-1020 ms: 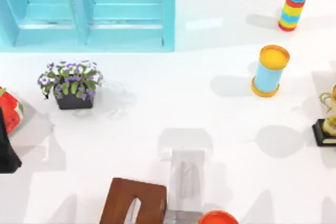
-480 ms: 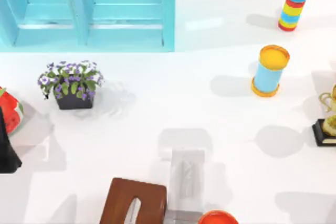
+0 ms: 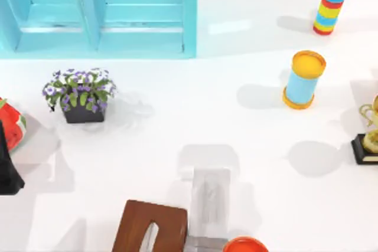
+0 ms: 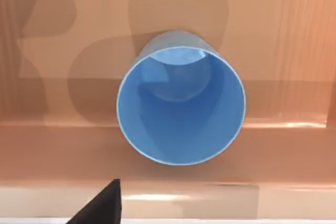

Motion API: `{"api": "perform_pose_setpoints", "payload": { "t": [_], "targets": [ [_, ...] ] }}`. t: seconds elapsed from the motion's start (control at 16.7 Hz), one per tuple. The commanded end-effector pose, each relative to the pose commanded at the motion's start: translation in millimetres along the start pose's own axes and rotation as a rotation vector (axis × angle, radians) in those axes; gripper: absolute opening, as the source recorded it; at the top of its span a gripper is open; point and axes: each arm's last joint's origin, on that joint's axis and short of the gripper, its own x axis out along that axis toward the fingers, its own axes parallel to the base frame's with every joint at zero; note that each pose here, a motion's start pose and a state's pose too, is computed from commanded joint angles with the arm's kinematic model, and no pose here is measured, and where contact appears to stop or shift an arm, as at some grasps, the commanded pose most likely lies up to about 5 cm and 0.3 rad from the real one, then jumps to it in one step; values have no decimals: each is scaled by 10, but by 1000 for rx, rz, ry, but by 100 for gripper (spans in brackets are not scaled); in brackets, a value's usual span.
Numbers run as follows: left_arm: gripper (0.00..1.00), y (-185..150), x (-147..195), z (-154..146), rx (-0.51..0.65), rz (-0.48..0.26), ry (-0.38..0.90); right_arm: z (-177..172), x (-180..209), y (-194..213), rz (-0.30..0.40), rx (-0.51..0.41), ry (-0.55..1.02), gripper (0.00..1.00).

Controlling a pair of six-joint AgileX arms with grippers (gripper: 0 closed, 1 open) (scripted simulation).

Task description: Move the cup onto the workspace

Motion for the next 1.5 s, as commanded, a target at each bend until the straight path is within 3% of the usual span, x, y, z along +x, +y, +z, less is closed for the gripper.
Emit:
{"api": "perform_pose_setpoints", "payload": {
  "t": [0.42,1.02,1.38,1.5],
  "targets": [
    [100,0,0,0,0,0,0,8,40,-18,8,-1,9,100],
    [100,0,0,0,0,0,0,17,919,-20,10,-1,7,100],
    [100,0,0,0,0,0,0,-8,1001,-17,9,0,10,100],
    [100,0,0,0,0,0,0,-8,1001,-17,9,0,10,85]
  ]
}}
